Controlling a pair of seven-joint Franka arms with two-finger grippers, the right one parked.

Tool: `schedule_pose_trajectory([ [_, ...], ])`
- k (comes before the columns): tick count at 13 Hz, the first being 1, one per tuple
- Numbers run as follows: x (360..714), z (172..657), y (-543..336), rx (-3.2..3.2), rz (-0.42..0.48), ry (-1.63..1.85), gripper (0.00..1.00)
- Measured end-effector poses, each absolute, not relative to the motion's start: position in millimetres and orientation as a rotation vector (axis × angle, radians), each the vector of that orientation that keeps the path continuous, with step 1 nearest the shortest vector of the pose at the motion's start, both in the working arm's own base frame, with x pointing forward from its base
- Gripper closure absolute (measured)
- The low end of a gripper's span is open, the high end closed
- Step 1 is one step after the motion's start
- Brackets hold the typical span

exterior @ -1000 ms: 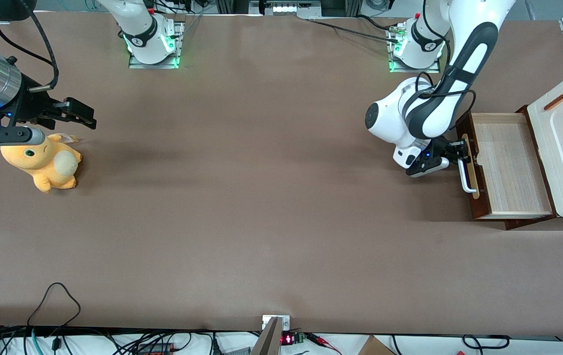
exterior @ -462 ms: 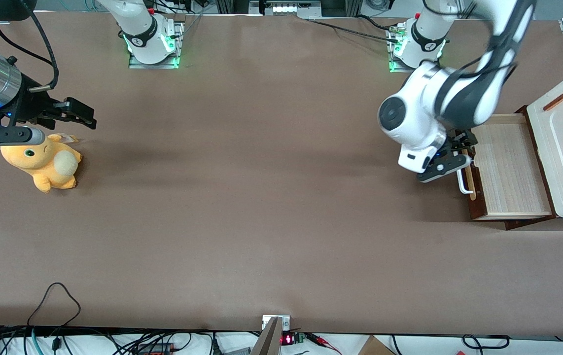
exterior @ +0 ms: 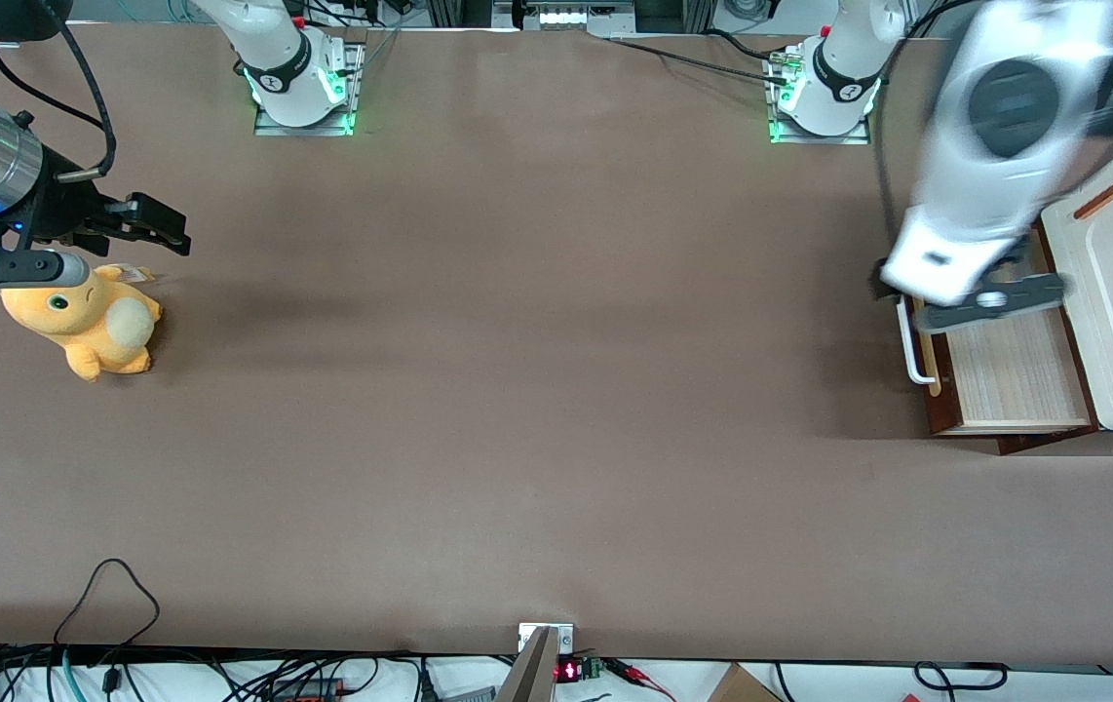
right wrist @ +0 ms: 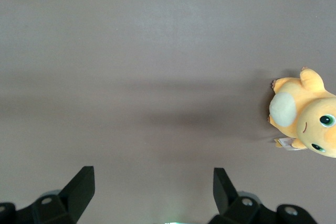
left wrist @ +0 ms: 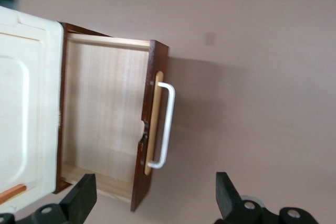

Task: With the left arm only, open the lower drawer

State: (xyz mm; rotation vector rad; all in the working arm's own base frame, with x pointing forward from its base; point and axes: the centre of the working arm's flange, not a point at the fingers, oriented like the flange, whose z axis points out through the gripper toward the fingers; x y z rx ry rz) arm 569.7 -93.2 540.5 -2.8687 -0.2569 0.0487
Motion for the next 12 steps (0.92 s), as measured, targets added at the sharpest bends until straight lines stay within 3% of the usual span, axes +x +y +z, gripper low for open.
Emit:
schedule_pose_trajectory([
  [4,570.7,590.1,-14.9,-3.061,0.033,-0.155,0.00],
  [12,564.6,603.4,11.6,-3.067,0.012,-0.033,0.00],
])
